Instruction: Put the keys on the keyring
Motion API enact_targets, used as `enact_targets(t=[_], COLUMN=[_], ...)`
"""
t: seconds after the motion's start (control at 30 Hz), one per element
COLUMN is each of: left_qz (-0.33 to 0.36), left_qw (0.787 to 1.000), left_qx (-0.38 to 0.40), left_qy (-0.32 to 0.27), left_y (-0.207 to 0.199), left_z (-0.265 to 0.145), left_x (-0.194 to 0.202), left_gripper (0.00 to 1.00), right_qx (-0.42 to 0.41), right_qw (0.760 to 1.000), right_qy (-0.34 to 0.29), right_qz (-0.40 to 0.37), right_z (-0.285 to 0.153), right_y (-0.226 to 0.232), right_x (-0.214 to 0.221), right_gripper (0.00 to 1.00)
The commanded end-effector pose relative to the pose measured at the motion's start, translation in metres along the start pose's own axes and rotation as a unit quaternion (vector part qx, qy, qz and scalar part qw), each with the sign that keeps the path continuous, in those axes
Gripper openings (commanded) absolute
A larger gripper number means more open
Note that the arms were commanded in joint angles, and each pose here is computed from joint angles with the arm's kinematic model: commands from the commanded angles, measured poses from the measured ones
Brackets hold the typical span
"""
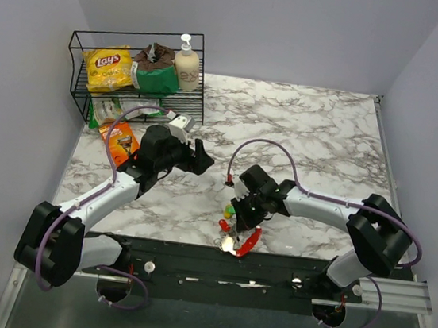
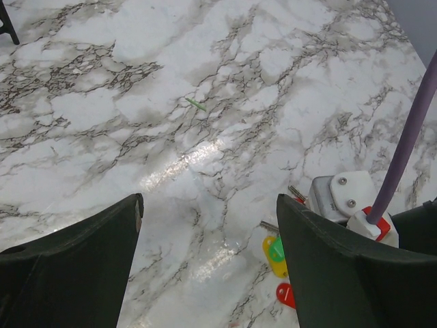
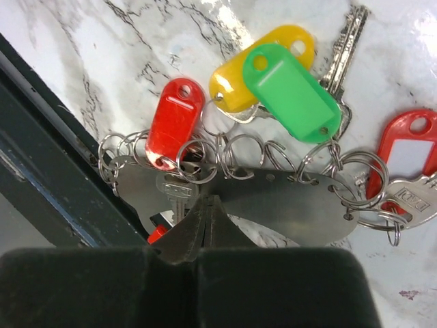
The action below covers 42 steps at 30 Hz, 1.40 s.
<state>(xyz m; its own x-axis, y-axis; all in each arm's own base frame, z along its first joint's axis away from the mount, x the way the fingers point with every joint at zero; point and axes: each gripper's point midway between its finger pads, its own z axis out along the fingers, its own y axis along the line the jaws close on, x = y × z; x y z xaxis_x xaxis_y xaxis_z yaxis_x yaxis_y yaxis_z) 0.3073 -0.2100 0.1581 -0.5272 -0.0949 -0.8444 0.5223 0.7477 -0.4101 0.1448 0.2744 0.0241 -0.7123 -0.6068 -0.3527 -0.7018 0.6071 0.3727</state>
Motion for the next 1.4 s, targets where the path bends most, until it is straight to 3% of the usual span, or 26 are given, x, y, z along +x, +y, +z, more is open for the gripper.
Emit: enact_targets(t=[0.0,0.43,0.67,0.9,1.13,1.37], left_qz=[0.000,-0.004,-0.003,-0.004,-0.005,-0.004], left_qw=[1.000,1.000,1.000,1.000,1.000,1.000], left_qx=[0.011,0.014,0.015,0.022,0.019,0.016], left_qy=[-0.005,0.002,0.001,0.003,-0.002,-0.006], left_y=[-0.003,-0.003,-0.003,-0.005,-0.006,-0.006], left_z=[0.001,0.004,0.006,0.007,0.002,-0.001], left_x=[-0.005,-0.003,-0.004,-0.004,-0.005,-0.008], left_gripper=[0.88,0.88,0.88,0.89,0.89,0.89], right_qx=[0.039,0.071,0.075,0.094,0.160,0.195], right_qw=[0.999,0.994,0.994,0.987,0.978,0.972], right_qy=[0.025,0.068,0.045,0.091,0.080,0.020], right_qz=[0.022,0.055,0.069,0.096,0.110,0.127], right_z=[0.002,0.008,-0.016,0.001,0.012,0.005], right_y=[-0.013,-0.027,-0.020,-0.030,-0.054,-0.091], right_x=[0.019,0.033,0.027,0.043,0.019,-0.026], right_gripper=[0.01,0.01,0.01,0.01,0.01,0.01])
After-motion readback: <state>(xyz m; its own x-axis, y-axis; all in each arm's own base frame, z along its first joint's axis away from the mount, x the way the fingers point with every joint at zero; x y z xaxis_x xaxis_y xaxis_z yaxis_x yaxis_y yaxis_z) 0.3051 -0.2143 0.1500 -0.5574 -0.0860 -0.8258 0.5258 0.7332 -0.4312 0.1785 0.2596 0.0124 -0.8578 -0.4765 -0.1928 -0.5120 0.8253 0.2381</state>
